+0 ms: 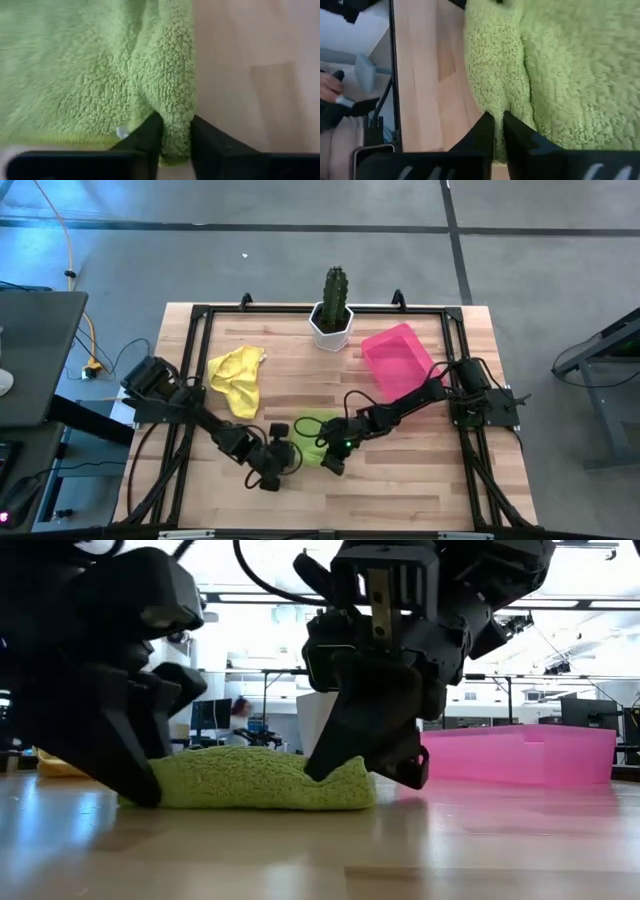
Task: Roll microfiber towels into tight, uniform cylinder then place into a basket
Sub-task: Roll the green towel
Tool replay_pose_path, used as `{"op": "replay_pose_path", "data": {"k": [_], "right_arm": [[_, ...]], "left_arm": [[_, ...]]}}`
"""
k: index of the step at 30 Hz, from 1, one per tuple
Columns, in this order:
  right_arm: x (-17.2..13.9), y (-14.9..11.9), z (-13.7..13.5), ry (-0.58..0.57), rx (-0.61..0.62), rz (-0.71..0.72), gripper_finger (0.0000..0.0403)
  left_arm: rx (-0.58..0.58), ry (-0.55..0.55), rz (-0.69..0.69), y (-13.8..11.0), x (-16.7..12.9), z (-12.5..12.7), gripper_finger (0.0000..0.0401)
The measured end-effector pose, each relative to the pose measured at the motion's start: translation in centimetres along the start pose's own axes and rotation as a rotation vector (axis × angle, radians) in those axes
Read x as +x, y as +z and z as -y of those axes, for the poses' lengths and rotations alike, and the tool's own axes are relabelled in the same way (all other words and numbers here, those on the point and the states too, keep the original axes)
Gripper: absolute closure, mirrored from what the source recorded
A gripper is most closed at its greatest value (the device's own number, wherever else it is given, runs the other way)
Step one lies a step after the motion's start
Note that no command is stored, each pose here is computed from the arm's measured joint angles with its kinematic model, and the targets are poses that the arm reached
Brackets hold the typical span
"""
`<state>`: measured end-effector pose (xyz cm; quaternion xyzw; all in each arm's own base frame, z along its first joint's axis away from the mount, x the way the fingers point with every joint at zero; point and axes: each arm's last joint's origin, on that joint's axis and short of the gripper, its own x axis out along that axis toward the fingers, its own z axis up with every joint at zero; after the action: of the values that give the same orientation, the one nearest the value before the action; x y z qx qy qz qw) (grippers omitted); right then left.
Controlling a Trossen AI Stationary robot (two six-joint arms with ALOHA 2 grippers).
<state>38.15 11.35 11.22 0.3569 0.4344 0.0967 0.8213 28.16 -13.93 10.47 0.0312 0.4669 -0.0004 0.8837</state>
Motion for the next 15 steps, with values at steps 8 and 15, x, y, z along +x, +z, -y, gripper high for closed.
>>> {"op": "replay_pose_path", "data": {"k": [8, 15], "right_arm": [[-0.3, 0.2, -0.3, 0.071, -0.204, -0.04, 0.0312], [-1.8, -0.2, -3.1, 0.141, -0.634, 0.006, 0.0292]], "left_arm": [[-0.267, -0.236, -0.097, 0.7, 0.4, -0.9, 0.0377], [-0.384, -0.297, -0.14, 1.0, 0.7, -2.3, 0.0382]]}}
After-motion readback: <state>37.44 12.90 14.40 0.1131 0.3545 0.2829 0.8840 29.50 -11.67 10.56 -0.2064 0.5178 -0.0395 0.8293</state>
